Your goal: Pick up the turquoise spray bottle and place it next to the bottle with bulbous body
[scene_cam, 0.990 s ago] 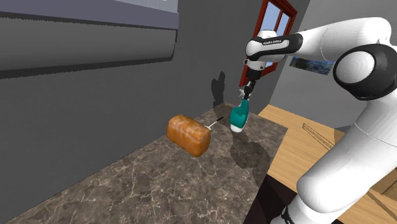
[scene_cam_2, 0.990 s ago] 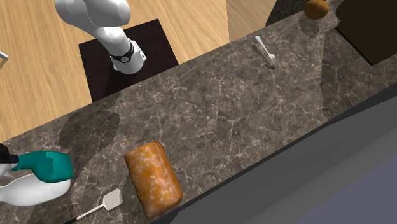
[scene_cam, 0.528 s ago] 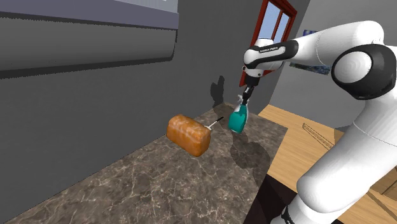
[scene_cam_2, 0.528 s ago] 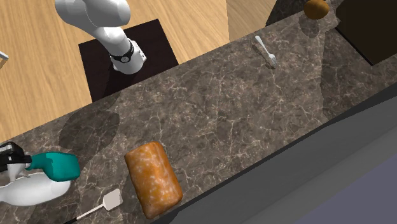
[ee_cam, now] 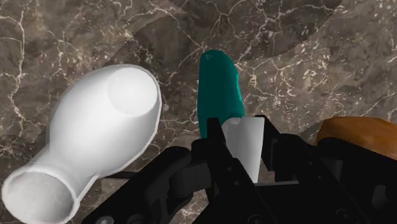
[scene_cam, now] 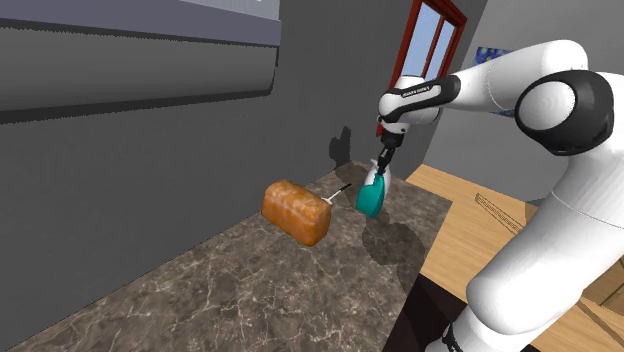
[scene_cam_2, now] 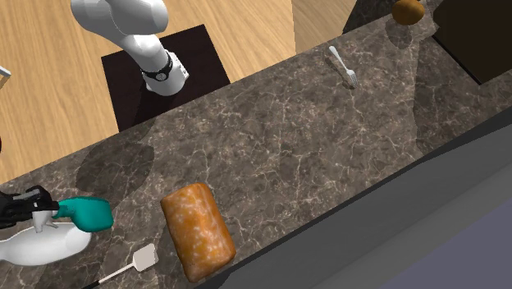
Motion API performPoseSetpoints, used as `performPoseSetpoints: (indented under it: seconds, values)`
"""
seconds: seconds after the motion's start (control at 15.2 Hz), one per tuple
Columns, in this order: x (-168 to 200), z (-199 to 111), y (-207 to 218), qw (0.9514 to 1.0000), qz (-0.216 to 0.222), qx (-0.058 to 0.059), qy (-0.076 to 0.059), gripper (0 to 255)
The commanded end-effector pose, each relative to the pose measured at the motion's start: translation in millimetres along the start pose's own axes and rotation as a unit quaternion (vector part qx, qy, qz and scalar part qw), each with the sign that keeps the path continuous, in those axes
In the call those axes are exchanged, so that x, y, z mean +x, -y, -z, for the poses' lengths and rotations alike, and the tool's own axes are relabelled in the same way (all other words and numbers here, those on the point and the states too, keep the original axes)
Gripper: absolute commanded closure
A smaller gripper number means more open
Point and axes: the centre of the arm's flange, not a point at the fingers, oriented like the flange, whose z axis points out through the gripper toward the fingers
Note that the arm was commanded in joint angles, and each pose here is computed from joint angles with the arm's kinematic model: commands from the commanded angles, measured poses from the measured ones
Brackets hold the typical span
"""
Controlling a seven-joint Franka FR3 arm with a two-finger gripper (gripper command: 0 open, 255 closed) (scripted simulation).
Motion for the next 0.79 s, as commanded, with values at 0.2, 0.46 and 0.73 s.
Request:
performPoseSetpoints:
  seconds: [0.2, 0.46, 0.73]
  values:
    - [-0.5, -12.2, 0.0, 1.0, 0.0, 0.0, 0.0, 255]
    - [-0.5, -12.2, 0.0, 1.0, 0.0, 0.0, 0.0, 255]
    - [-0.5, -12.2, 0.0, 1.0, 0.0, 0.0, 0.0, 0]
